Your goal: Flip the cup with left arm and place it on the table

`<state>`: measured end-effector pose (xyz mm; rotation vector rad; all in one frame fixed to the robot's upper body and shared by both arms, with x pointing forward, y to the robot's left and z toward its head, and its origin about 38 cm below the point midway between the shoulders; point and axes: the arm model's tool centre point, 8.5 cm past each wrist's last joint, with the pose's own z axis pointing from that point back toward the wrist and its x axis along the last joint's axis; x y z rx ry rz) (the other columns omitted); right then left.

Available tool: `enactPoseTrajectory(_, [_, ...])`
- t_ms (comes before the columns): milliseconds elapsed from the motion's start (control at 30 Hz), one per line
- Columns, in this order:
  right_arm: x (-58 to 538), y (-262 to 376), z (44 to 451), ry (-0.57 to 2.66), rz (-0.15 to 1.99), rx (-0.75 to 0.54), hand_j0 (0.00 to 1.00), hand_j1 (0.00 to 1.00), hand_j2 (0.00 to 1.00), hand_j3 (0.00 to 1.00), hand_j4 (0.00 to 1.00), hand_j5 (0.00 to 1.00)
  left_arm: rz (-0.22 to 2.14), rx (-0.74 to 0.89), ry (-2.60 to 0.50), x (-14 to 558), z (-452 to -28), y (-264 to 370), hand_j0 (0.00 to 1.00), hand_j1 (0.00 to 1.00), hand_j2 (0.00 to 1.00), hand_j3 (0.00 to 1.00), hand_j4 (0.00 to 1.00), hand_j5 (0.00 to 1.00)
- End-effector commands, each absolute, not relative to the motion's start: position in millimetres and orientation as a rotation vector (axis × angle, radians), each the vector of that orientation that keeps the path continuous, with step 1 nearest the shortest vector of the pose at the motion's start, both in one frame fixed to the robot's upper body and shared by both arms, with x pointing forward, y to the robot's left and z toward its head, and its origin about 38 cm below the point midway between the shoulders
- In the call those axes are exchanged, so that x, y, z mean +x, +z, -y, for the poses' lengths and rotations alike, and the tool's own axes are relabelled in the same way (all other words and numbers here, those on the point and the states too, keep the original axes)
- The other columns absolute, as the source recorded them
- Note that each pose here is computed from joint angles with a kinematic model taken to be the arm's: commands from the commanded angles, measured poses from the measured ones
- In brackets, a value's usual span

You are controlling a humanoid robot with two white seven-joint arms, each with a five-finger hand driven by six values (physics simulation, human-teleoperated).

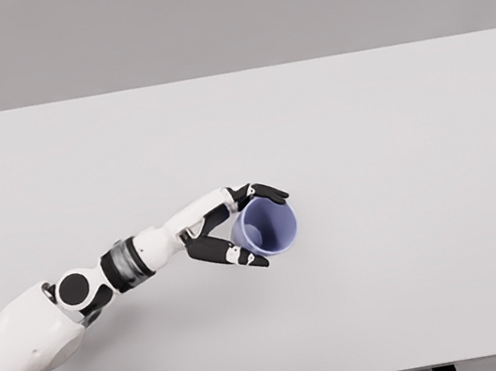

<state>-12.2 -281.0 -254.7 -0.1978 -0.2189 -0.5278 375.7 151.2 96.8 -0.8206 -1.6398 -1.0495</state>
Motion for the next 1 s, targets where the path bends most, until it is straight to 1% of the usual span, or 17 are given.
enactPoseTrajectory(0, [-12.2,-254.7,281.0,-0.529,0.219,-0.198,1.00,1.00,1.00,1.00,1.00,1.00,1.640,-0.822,-1.045,376.0,-150.9,96.8,0.72,0.72,0.72,0.72,0.72,0.72])
enactPoseTrajectory(133, [-13.2,-254.7,281.0,-0.529,0.218,-0.198,1.00,1.00,1.00,1.00,1.00,1.00,1.640,-0.822,-1.045,376.0,-150.9,96.8,0.78,0.78,0.78,0.78,0.78,0.78])
enactPoseTrajectory(400, [-12.2,-254.7,281.0,-0.529,0.219,-0.198,1.00,1.00,1.00,1.00,1.00,1.00,1.640,-0.818,-1.042,376.5,-152.3,96.6,0.82,0.82,0.82,0.82,0.82,0.82])
enactPoseTrajectory(500, [-13.1,-254.7,281.0,-0.529,0.218,-0.198,1.00,1.00,1.00,1.00,1.00,1.00,1.633,-0.808,-1.038,377.6,-155.4,93.8,0.88,0.88,0.88,0.88,0.88,0.88])
enactPoseTrajectory(533, [-13.1,-254.7,281.0,-0.529,0.218,-0.198,1.00,1.00,1.00,1.00,1.00,1.00,1.633,-0.806,-1.038,377.8,-155.7,93.5,0.92,0.92,0.92,0.92,0.92,0.92])
enactPoseTrajectory(633, [-13.2,-254.7,281.0,-0.529,0.218,-0.198,1.00,1.00,1.00,1.00,1.00,1.00,1.627,-0.788,-1.036,379.8,-162.1,91.8,0.94,0.94,0.94,0.94,0.94,0.94])
enactPoseTrajectory(700, [-13.1,-254.7,281.0,-0.529,0.218,-0.198,1.00,1.00,1.00,1.00,1.00,1.00,1.625,-0.783,-1.035,380.3,-163.5,91.1,0.99,0.99,0.99,0.99,0.99,0.99])
enactPoseTrajectory(967, [-12.2,-254.7,281.0,-0.529,0.219,-0.198,1.00,1.00,1.00,1.00,1.00,1.00,1.616,-0.748,-1.042,384.5,-172.5,88.3,1.00,1.00,1.00,1.00,1.00,1.00])
